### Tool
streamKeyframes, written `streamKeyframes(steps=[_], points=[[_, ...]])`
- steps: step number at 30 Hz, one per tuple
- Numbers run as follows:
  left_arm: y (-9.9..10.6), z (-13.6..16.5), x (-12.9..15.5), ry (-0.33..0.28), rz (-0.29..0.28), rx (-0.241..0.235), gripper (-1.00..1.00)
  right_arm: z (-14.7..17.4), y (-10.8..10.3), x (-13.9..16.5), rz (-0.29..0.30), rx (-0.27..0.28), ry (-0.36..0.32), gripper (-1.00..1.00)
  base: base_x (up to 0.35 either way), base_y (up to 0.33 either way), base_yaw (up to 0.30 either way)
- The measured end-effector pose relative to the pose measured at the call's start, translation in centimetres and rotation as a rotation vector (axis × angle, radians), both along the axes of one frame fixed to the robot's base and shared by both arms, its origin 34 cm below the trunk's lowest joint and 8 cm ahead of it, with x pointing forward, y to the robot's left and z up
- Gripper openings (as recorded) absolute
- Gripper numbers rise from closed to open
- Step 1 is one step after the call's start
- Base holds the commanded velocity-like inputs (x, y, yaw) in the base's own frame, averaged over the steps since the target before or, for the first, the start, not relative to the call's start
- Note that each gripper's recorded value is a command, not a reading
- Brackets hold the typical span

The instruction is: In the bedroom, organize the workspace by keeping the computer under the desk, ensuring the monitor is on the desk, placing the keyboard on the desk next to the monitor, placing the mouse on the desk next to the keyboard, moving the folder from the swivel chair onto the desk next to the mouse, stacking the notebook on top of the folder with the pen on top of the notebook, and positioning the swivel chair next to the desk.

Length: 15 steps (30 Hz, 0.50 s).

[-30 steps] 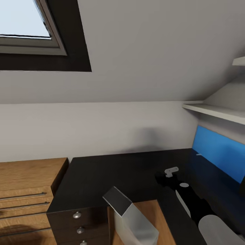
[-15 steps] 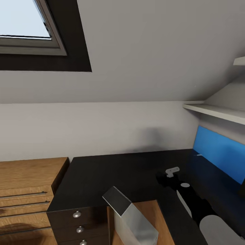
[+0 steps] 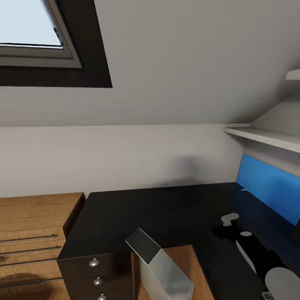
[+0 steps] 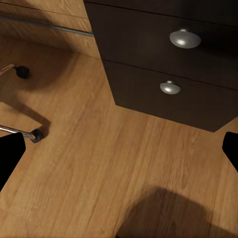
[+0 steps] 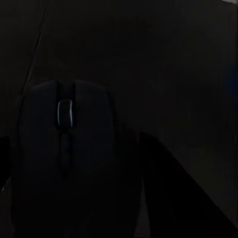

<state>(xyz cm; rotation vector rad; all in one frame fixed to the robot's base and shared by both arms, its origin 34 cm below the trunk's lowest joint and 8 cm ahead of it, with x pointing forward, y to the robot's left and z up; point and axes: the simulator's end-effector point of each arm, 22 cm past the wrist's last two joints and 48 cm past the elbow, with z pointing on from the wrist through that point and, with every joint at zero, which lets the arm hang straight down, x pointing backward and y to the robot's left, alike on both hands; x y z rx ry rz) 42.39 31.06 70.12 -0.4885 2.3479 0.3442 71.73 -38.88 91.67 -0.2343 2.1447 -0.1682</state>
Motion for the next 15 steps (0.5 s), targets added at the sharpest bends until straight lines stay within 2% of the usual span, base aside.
streamKeyframes(steps=[3,8,13,15], points=[[0.0,0.0,0.0,0.000,0.000,0.000,1.00,-1.2,-2.1,-1.2,0.001,-0.002,0.041,-1.00,0.000,0.000,0.000],[0.1,0.0,0.0,0.000,0.004,0.000,1.00,-4.2,-4.1,-3.9,0.011,0.029,0.128,-1.00,0.000,0.000,0.000],[0.1,0.0,0.0,0.001,0.005,0.000,1.00,-5.5,-5.4,-5.1,0.011,0.035,0.125,-1.00,0.000,0.000,0.000],[0.1,0.0,0.0,0.000,0.005,0.000,1.00,-7.1,-6.8,-6.7,-0.031,0.053,0.153,-1.00,0.000,0.000,0.000]])
